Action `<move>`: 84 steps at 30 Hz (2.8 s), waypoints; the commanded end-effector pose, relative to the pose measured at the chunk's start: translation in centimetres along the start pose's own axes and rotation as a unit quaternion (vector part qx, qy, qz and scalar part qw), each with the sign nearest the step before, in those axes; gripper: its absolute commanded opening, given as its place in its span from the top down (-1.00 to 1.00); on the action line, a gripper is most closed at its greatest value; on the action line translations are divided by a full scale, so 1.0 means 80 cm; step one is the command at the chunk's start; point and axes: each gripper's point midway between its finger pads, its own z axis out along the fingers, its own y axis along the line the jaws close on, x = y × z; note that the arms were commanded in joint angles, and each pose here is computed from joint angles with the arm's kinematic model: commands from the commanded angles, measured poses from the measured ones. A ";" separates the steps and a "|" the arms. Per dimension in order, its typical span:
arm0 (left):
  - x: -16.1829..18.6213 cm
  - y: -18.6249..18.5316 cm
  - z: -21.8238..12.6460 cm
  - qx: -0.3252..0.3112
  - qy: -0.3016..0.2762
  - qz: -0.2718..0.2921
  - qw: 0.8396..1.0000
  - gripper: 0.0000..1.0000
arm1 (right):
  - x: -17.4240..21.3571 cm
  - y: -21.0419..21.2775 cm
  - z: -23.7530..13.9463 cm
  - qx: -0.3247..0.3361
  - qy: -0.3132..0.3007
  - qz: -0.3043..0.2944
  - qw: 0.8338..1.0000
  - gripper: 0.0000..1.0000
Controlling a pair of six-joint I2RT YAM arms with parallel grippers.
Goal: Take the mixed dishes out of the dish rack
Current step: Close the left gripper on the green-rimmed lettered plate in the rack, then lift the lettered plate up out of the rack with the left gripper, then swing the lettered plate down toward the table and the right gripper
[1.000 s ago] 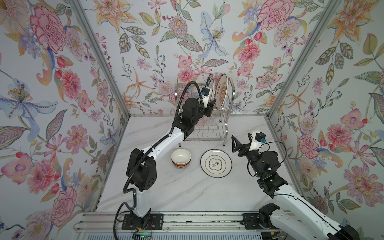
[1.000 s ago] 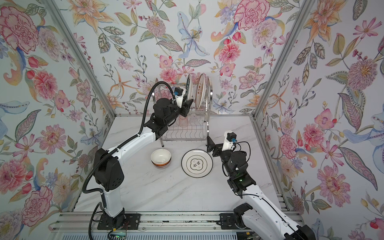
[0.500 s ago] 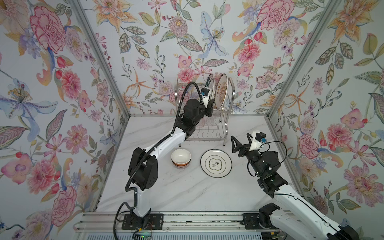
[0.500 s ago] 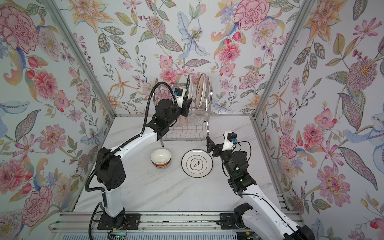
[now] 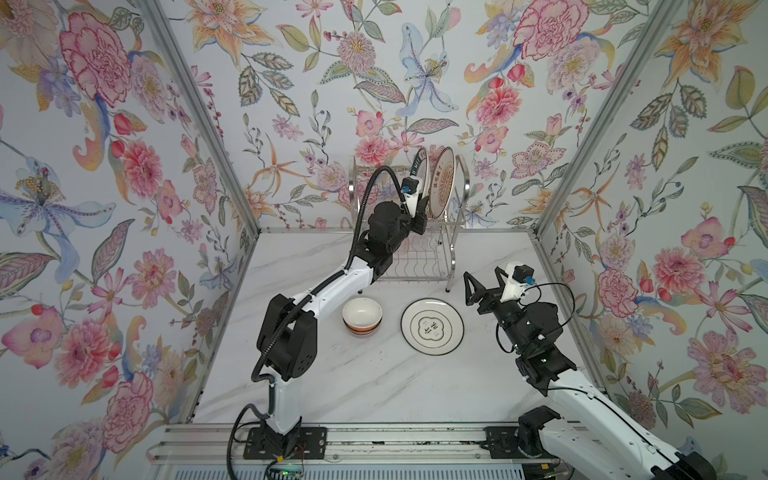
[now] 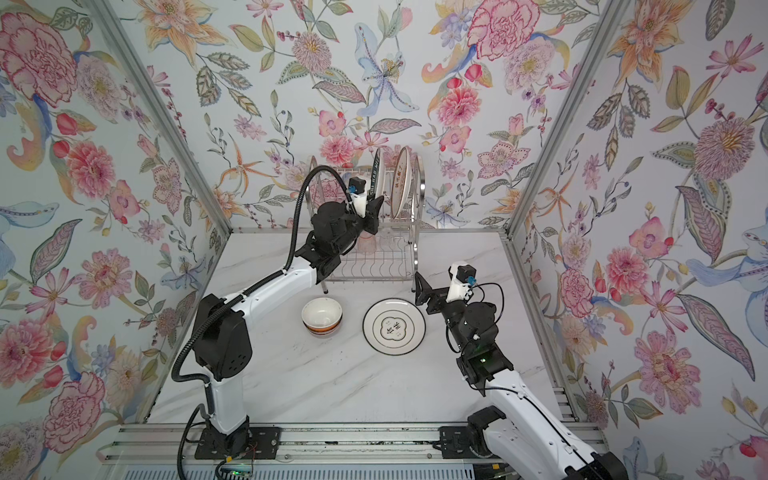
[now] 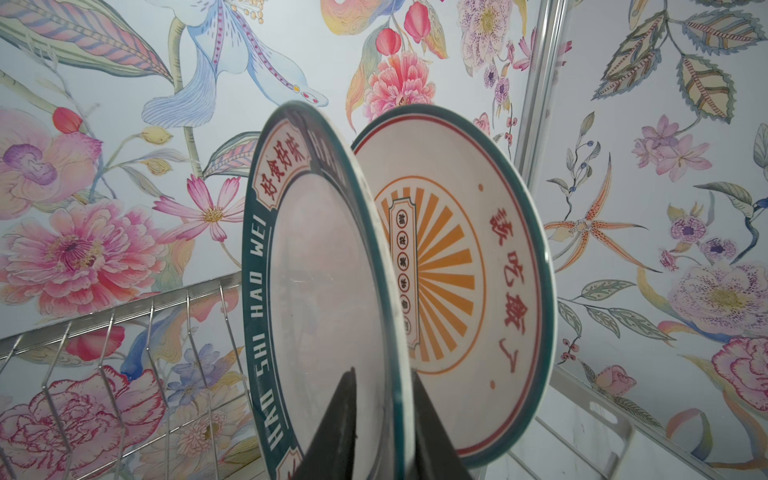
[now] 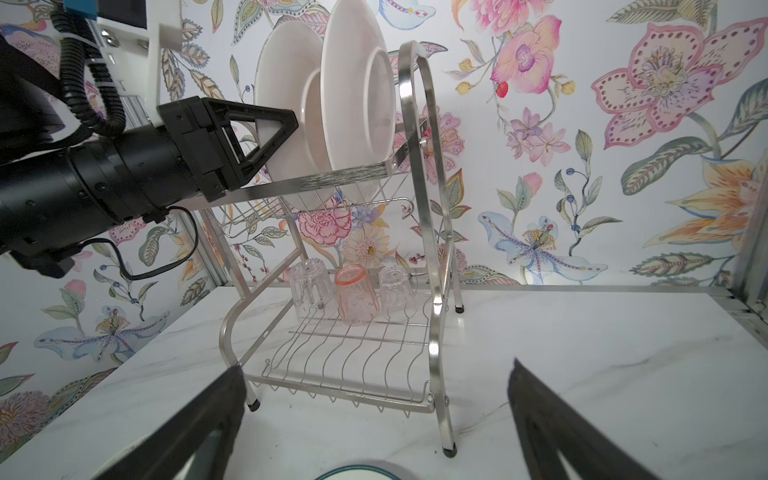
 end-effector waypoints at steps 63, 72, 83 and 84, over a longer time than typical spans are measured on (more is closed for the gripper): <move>-0.198 -0.028 -0.110 0.052 -0.242 0.053 0.967 1.00 | 0.017 0.020 0.027 -0.047 0.037 0.015 0.998 -0.98; -0.216 -0.051 -0.181 0.105 -0.267 0.083 0.954 1.00 | 0.011 0.021 0.027 -0.046 0.048 0.031 0.997 -0.98; -0.150 -0.078 -0.265 0.156 -0.205 0.161 0.953 1.00 | 0.015 -0.001 0.013 -0.023 0.088 0.090 0.992 -0.98; -0.140 -0.081 -0.272 0.159 -0.195 0.176 0.952 1.00 | 0.017 -0.003 0.012 -0.020 0.094 0.097 0.991 -0.98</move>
